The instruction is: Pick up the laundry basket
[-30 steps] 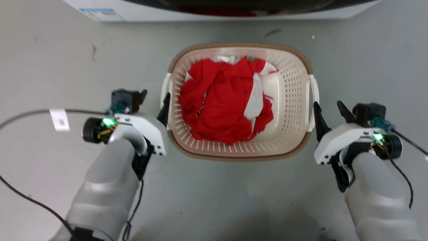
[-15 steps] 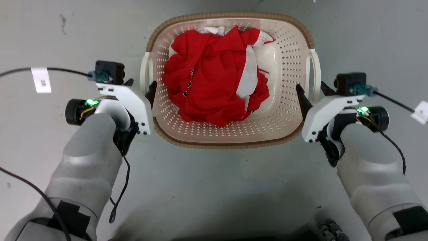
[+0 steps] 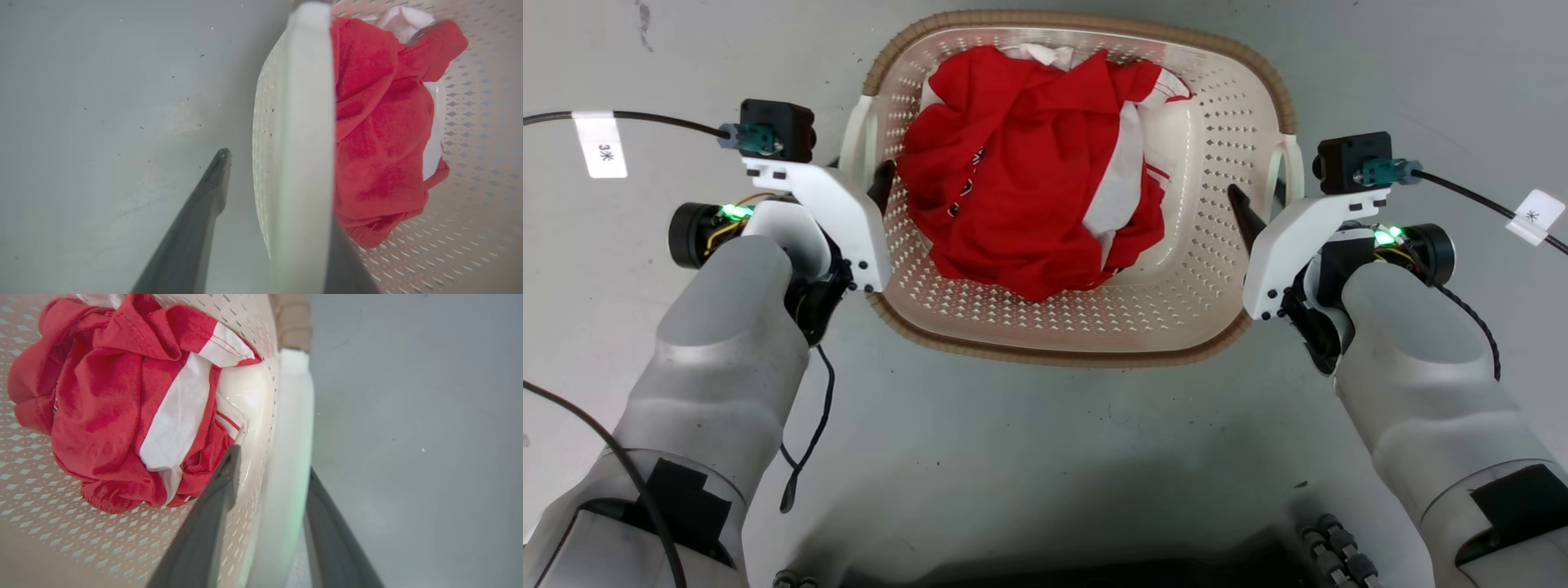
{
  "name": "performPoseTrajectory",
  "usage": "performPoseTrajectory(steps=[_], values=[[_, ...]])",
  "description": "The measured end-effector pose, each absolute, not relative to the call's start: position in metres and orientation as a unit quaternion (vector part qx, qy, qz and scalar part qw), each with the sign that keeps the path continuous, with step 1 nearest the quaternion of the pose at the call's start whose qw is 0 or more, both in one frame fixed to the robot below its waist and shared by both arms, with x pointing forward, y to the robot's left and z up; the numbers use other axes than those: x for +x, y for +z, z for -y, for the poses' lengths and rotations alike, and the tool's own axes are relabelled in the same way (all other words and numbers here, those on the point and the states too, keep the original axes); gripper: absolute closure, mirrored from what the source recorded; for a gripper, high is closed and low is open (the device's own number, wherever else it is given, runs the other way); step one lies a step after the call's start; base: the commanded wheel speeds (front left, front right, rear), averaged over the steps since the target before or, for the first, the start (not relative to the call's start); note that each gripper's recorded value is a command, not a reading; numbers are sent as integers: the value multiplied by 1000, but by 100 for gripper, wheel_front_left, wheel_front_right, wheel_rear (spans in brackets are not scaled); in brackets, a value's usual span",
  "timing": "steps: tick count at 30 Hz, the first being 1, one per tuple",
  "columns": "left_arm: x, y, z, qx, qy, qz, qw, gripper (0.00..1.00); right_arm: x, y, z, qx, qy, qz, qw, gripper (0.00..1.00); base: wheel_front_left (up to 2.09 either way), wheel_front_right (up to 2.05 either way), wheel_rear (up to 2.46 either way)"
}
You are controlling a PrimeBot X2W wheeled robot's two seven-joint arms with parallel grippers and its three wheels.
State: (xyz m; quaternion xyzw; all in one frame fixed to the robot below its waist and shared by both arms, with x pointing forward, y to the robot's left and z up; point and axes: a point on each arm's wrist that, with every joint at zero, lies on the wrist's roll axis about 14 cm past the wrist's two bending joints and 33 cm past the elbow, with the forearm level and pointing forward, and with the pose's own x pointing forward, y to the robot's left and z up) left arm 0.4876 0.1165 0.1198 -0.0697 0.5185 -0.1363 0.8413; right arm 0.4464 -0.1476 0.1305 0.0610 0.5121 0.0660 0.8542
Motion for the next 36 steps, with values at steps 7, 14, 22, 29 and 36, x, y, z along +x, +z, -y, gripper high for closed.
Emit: performPoseTrajectory(steps=[7,14,22,29,36], values=[[484,123,-109,-84,-140,-528,833,100,444,133,141,68,71,-520,848,100,0,0,0],[476,142,-108,-90,-141,-545,822,100,444,152,138,63,80,-526,844,100,0,0,0],[468,184,-109,-97,-136,-560,812,100,444,190,132,61,92,-539,835,100,0,0,0],[459,228,-113,-99,-131,-566,808,100,441,231,125,63,102,-546,829,100,0,0,0],[456,273,-118,-99,-130,-564,810,100,438,273,123,69,107,-550,825,100,0,0,0]])
